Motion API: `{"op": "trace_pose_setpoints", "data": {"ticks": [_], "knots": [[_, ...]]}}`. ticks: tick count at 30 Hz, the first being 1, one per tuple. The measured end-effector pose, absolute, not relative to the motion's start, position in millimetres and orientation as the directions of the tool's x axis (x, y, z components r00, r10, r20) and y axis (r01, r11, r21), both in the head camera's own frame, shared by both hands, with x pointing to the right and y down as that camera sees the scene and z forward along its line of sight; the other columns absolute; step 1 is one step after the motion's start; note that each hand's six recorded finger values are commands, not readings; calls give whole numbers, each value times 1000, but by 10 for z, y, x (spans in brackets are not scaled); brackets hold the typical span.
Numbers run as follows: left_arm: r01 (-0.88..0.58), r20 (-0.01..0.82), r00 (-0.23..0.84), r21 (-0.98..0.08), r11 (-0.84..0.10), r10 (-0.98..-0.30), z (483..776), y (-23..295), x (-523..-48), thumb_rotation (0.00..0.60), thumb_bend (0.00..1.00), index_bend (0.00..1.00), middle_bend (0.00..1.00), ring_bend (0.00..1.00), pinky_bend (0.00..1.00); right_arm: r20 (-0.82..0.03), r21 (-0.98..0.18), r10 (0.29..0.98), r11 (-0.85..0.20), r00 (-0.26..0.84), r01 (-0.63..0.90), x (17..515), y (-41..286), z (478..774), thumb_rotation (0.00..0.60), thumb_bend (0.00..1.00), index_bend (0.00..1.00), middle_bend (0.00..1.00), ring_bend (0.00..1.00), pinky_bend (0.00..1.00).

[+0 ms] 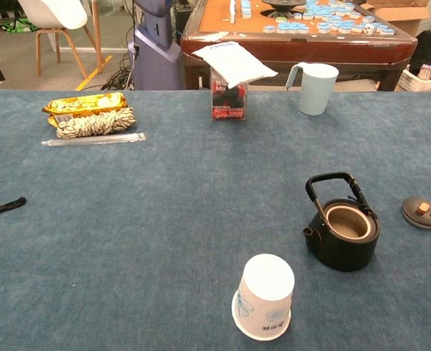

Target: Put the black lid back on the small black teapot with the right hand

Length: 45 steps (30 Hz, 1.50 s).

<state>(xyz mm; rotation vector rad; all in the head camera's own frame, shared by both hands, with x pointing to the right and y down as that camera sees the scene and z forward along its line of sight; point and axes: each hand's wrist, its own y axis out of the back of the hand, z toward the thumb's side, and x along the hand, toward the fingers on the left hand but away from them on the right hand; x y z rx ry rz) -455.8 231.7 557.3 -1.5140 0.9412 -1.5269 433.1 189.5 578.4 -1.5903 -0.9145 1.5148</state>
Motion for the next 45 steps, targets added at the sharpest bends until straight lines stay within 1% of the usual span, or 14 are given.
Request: {"op": "trace_pose_setpoints", "data": {"ticks": [11,16,21,36,45], "knots": [[21,431,10,-902,-430,-903,5587,2358,-4529,600,384,0,0,0,0,-475,-880,879,-476,43,-6,4368,1918,5777,600,207,152,0,0,0],[23,424,11,-905,-424,-905,5569,2324,-4515,600,384,0,0,0,0,-470,-882,881,-470,50,-4,4341,1886,5761,600,207,152,0,0,0],[17,431,10,-902,-431,-902,5580,2326,-4511,600,384,0,0,0,0,-483,-875,874,-484,54,-11,4327,1882,5785,600,206,152,0,0,0],[16,448,12,-894,-447,-894,5650,2271,-4504,600,386,0,0,0,0,-574,-818,815,-574,78,-27,4212,1765,5966,600,207,152,0,0,0],[20,455,7,-890,-455,-890,5681,2263,-4532,600,386,0,0,0,0,-674,-738,734,-673,85,-52,4134,1658,6110,600,207,152,0,0,0]]}}
